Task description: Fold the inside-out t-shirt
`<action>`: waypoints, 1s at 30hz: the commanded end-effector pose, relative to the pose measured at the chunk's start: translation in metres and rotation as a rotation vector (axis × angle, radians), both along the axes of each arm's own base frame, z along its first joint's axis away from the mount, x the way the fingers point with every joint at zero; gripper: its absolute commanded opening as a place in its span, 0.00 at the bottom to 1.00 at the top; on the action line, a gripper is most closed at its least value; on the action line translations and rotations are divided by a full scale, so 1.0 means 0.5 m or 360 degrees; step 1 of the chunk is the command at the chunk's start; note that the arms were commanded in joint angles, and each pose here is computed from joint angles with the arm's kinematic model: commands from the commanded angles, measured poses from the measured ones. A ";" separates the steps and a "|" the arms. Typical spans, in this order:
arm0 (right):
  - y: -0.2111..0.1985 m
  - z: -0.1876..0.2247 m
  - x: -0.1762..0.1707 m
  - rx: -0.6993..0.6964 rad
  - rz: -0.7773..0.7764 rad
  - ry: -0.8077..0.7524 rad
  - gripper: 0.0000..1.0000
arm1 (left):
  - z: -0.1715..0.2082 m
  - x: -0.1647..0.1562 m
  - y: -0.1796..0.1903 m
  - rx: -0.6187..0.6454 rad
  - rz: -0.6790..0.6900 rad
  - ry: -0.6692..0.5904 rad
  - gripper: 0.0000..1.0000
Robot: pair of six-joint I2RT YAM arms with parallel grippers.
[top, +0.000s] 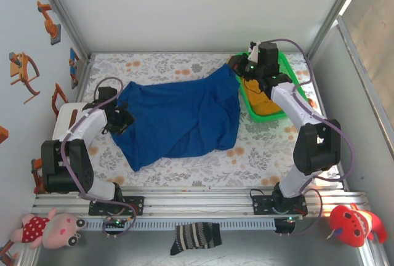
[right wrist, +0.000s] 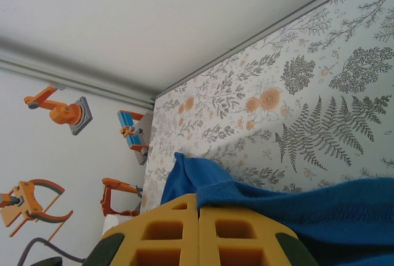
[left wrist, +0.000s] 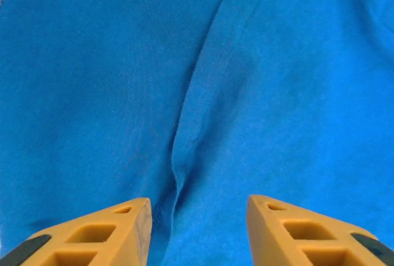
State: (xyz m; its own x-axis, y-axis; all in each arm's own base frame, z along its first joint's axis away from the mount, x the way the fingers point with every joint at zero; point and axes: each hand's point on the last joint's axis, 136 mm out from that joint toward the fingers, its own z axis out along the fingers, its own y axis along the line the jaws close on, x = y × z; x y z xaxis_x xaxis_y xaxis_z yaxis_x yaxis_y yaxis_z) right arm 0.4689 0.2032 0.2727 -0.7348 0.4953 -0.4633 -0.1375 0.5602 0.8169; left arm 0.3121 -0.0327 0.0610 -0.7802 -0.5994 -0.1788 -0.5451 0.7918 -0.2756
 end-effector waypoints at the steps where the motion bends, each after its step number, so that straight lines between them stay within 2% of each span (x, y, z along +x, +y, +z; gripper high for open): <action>1: -0.004 0.048 -0.006 0.0005 -0.0013 -0.0128 0.00 | -0.033 0.003 -0.002 0.0038 -0.0012 0.0072 0.42; 9: -0.004 0.046 -0.007 0.0004 -0.0010 -0.0125 0.00 | -0.076 0.011 0.003 0.0098 -0.0033 0.0140 0.37; 12: -0.003 0.048 -0.008 0.0006 -0.0008 -0.0126 0.00 | -0.088 0.014 0.006 0.0119 -0.0041 0.0158 0.26; 16: -0.003 0.058 -0.011 0.0013 -0.0001 -0.0136 0.00 | -0.088 0.027 0.007 0.0134 -0.0057 0.0154 0.00; 18: -0.003 0.070 -0.014 0.0017 0.0010 -0.0146 0.00 | -0.064 0.047 0.010 0.0157 -0.0085 0.0112 0.00; 20: -0.005 0.091 -0.020 0.0018 0.0024 -0.0167 0.00 | -0.008 0.075 0.020 0.0197 -0.0107 0.0031 0.00; 23: -0.025 0.144 -0.026 0.0036 0.0014 -0.0233 0.00 | 0.128 0.130 0.030 0.0174 -0.0127 -0.0200 0.00; 27: -0.065 0.253 -0.047 0.0091 -0.0019 -0.0377 0.00 | 0.362 0.181 0.048 0.0041 -0.0102 -0.0626 0.00; 30: -0.092 0.345 -0.083 0.0137 -0.0038 -0.0512 0.00 | 0.516 0.184 0.063 -0.0067 -0.0072 -0.0927 0.00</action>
State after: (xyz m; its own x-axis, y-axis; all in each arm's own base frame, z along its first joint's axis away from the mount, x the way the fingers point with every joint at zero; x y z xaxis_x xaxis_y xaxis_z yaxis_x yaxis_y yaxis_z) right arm 0.4561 0.1688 0.3610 -0.6499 0.5384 -0.5364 -0.2311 0.5325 0.8143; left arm 0.4212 0.0000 0.2510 -0.6321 -0.5848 -0.5084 -0.3679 0.8039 -0.4673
